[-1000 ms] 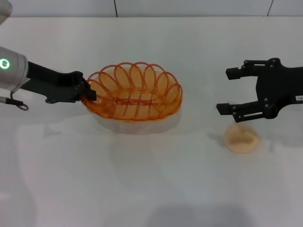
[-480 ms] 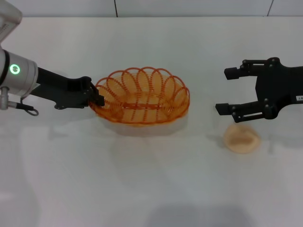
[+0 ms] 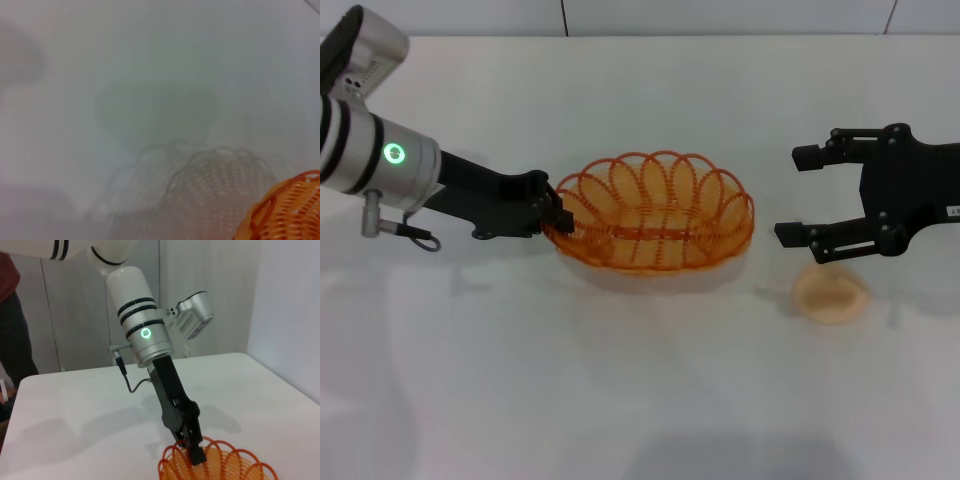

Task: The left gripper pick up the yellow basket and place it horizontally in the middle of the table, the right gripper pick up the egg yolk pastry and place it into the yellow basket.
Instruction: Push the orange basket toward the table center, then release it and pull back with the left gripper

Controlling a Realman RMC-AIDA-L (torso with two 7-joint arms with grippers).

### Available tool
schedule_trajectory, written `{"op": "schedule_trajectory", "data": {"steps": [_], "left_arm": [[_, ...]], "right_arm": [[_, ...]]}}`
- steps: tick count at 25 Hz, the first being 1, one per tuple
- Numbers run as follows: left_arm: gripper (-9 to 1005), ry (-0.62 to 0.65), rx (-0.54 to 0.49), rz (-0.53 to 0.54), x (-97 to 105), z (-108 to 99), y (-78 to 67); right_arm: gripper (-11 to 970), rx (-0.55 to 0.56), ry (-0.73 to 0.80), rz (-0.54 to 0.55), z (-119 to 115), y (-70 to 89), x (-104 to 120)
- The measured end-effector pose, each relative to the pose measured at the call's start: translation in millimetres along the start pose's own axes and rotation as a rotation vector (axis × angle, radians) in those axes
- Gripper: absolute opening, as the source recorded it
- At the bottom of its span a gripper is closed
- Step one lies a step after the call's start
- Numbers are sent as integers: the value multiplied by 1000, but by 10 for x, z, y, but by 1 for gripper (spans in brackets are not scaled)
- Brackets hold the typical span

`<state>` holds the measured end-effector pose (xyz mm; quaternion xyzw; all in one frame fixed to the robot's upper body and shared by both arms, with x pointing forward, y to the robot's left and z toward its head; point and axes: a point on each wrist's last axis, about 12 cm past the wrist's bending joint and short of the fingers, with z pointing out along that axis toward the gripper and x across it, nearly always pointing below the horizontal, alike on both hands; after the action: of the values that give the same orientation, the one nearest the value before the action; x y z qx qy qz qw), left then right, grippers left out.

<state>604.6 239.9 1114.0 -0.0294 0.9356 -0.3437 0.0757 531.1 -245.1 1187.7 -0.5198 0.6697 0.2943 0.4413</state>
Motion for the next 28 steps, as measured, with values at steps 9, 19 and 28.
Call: {"op": "schedule_trajectory", "data": {"steps": [9,19,28], "left_arm": [[123,-6,5,-5,8,94,-20],[135,27,-6,8,-2,126,-73],[146,32,-55,29,-38,85,-47]], "right_arm": [[839,-10,-7,-8,-8,18,6],[838,-21,-6,-7,-15,34,14],[839,-26,-16,-5,-17,41,6]]}}
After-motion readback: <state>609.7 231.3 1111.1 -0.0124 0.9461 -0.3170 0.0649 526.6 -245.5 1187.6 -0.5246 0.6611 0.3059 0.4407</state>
